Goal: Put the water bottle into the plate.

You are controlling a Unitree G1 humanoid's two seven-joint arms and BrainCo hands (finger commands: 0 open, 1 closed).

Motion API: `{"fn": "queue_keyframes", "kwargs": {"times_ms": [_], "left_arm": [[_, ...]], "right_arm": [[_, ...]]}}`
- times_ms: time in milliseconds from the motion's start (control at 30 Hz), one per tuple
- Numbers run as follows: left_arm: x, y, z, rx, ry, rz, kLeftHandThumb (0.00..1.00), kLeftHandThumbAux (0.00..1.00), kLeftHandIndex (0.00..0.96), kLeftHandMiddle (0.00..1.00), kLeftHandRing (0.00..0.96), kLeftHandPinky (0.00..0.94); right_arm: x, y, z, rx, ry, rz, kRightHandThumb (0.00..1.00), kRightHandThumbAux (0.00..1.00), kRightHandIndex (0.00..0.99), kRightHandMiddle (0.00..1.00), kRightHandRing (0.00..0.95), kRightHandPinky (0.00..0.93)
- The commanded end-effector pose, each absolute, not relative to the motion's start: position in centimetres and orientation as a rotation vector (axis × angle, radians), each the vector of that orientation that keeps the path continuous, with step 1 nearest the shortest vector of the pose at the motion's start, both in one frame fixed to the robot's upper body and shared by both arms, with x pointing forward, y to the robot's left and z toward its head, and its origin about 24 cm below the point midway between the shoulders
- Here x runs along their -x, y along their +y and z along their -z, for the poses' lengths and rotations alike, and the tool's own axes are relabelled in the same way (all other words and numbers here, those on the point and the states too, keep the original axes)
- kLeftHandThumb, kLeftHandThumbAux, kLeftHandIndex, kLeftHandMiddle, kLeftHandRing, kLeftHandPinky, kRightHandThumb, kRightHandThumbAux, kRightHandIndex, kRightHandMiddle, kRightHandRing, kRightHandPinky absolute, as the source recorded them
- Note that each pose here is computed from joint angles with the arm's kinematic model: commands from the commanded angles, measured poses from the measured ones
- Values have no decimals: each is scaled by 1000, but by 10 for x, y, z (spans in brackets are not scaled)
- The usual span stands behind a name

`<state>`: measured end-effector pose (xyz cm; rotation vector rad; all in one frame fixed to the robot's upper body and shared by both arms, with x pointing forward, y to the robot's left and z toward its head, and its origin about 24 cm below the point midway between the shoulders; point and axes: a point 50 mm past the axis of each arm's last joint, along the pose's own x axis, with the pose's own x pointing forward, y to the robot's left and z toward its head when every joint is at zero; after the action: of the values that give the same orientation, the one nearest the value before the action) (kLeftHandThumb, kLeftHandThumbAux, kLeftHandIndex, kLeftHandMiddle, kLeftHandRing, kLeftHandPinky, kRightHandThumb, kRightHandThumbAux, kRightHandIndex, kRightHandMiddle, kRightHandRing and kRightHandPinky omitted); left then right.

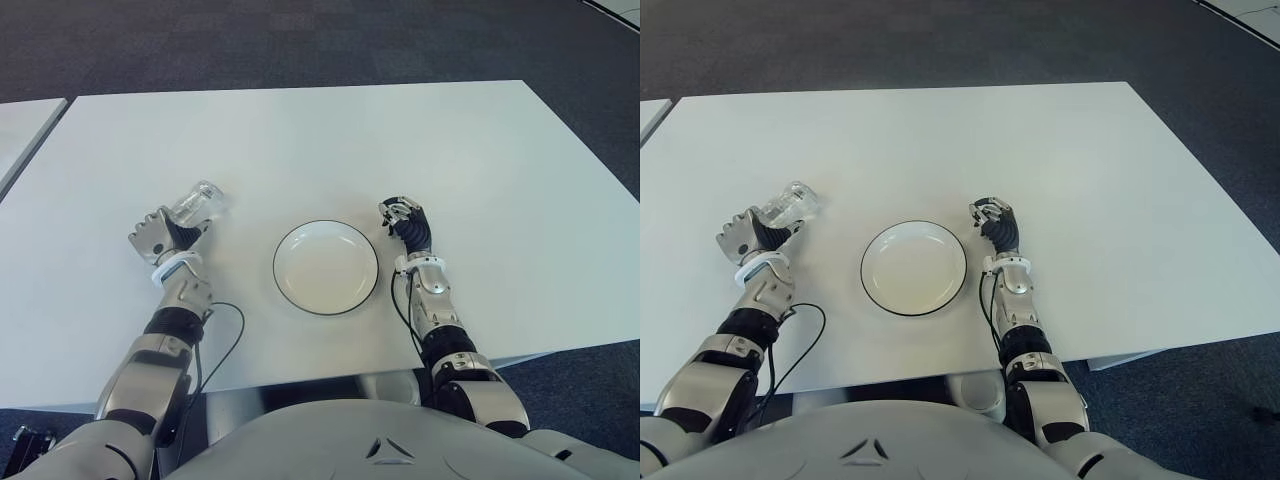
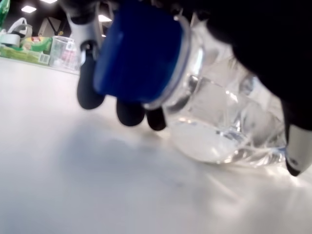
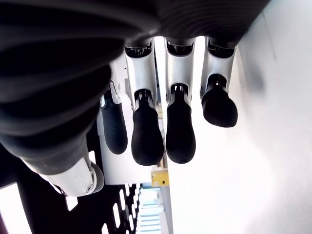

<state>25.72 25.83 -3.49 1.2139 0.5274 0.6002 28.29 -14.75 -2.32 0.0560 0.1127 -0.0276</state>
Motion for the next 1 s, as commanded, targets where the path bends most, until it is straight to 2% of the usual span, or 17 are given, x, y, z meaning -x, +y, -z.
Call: {"fn": "queue_keyframes", "kwargs": {"times_ms": [33, 167, 567, 1000], "left_arm": [[-230, 252, 67, -1179, 701, -494, 719, 690, 437, 706, 702, 687], [-230, 252, 67, -1190, 701, -486, 722, 690, 438, 722, 718, 699], [-230, 252, 67, -1180, 716, -463, 734, 690, 445, 780, 787, 827], [-231, 250, 64, -1122, 699, -470, 738, 693, 445, 816, 822, 850]], "right_arm": [[-261, -148, 55, -67, 297, 47, 702, 727, 438, 781, 770, 765], [-262, -148, 55, -67, 294, 47, 702, 727, 438, 783, 770, 767], [-262, -148, 55, -67, 296, 53, 702, 727, 438, 786, 772, 765], [-264, -148, 56, -68, 298, 49, 701, 727, 438, 789, 774, 766]]}}
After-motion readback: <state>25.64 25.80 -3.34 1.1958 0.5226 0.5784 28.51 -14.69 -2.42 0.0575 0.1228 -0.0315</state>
